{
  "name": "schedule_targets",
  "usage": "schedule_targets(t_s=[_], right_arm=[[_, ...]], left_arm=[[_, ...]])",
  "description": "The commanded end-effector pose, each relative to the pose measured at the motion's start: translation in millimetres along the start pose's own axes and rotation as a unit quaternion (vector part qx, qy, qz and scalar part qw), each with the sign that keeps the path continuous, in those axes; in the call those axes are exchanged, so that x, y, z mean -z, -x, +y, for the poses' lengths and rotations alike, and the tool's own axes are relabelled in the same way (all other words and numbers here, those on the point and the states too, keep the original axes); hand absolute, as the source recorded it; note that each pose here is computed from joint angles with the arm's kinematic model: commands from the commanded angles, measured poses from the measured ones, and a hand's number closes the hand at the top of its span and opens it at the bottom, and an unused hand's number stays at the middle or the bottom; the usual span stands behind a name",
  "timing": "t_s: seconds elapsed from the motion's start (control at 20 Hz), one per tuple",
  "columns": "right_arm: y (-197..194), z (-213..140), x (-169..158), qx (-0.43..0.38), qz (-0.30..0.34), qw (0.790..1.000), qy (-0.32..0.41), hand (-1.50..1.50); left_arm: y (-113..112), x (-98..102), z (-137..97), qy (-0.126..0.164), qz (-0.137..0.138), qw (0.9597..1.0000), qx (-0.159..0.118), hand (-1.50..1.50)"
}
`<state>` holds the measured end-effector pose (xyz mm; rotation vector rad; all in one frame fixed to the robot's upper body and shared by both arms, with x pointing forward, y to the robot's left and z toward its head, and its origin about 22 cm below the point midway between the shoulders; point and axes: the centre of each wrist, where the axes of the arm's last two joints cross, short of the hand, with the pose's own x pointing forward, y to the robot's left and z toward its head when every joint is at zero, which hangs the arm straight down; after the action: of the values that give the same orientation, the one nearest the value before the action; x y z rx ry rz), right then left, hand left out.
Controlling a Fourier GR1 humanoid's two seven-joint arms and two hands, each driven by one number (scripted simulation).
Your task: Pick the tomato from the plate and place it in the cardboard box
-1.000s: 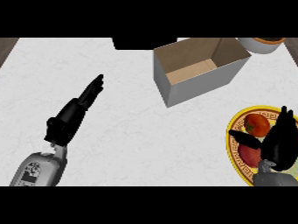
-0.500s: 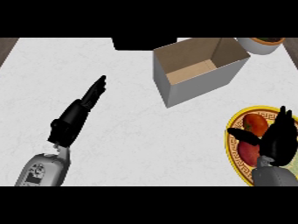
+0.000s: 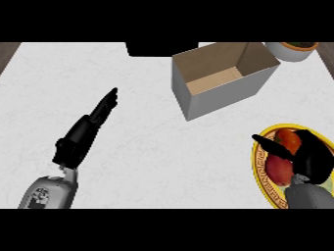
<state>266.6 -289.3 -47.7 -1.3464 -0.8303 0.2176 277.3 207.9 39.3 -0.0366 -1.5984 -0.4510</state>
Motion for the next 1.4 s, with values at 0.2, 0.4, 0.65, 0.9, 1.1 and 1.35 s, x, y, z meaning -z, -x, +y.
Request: schedule_targets(t_s=[0.2, 0.4, 0.65, 0.9, 1.1, 1.35], right_arm=[[-30.1, 18.1, -32.1, -0.101, -0.288, 0.947, -0.103, 1.50], [-60.8, 31.4, -82.2, -0.152, -0.523, 0.816, -0.192, 1.50], [-83.5, -2.6, -89.4, -0.127, -0.654, 0.718, -0.203, 1.50], [-77.7, -75.2, -95.8, -0.085, -0.682, 0.712, -0.144, 1.50], [-66.2, -127.2, -103.9, -0.051, -0.697, 0.699, -0.154, 1.50], [-73.7, -197.6, -90.2, 0.005, -0.715, 0.682, -0.156, 1.50]], left_arm=[[-5.1, 6.4, -9.2, 0.023, -0.005, 0.9997, -0.001, 0.00], [-13.5, 16.3, -20.3, 0.044, -0.019, 0.9988, 0.001, 0.00], [-3.8, 9.3, -5.2, 0.000, 0.000, 1.0000, 0.009, 0.00], [-3.9, 4.3, 0.8, -0.009, -0.004, 0.9999, -0.012, 0.00], [6.5, 1.1, 5.5, -0.007, 0.006, 1.0000, 0.000, 0.00], [-1.3, 5.3, 8.6, -0.009, 0.001, 0.9999, 0.008, 0.00]])
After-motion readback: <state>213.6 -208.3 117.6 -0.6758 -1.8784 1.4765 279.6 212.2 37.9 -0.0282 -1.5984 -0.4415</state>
